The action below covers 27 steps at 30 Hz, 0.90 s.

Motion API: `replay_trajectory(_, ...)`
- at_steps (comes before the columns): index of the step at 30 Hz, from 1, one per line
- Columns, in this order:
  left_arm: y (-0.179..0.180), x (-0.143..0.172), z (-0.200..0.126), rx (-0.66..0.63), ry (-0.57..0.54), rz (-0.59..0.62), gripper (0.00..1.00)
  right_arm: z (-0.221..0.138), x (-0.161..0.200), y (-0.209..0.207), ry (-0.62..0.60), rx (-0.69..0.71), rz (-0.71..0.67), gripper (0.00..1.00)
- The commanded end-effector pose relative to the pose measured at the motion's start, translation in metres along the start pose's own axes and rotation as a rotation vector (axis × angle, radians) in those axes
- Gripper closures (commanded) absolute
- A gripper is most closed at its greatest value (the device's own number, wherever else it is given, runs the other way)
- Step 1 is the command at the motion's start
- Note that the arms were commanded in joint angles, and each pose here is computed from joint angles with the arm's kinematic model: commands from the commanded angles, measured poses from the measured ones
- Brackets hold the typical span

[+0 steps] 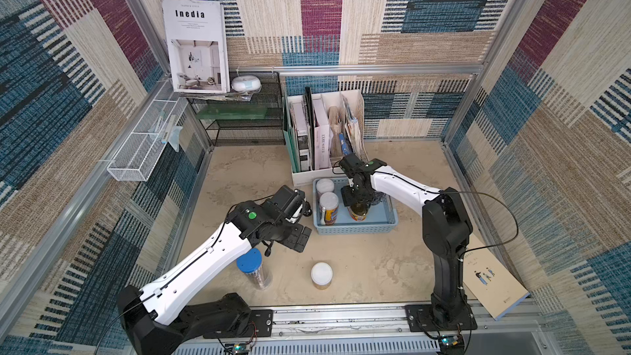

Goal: Put the canned food in the basket
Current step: Place the canned food in the basket.

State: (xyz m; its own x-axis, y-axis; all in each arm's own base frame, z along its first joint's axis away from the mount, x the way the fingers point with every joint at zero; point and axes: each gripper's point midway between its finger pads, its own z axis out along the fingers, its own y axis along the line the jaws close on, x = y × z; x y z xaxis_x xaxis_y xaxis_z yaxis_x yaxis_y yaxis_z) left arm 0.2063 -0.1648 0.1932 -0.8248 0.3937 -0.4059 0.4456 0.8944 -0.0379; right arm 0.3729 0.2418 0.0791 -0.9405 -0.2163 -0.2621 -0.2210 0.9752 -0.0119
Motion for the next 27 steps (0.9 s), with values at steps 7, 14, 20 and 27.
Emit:
replay_trajectory(7,-0.007,0.005,0.0,0.045,0.006,-0.008,0.02,0.031,0.0,0.011,0.039,-0.037,0.061,0.29)
replay_trajectory(14,-0.006,0.008,-0.003,0.049,0.004,-0.011,0.03,0.04,0.002,0.013,0.046,-0.045,0.091,0.28)
replay_trajectory(20,-0.009,0.012,-0.004,0.067,0.007,-0.025,0.01,0.04,0.004,0.01,0.029,-0.039,0.094,0.14)
replay_trajectory(27,-0.014,0.013,-0.015,0.11,-0.025,-0.032,0.01,0.014,-0.004,0.007,-0.035,-0.048,0.097,0.06)
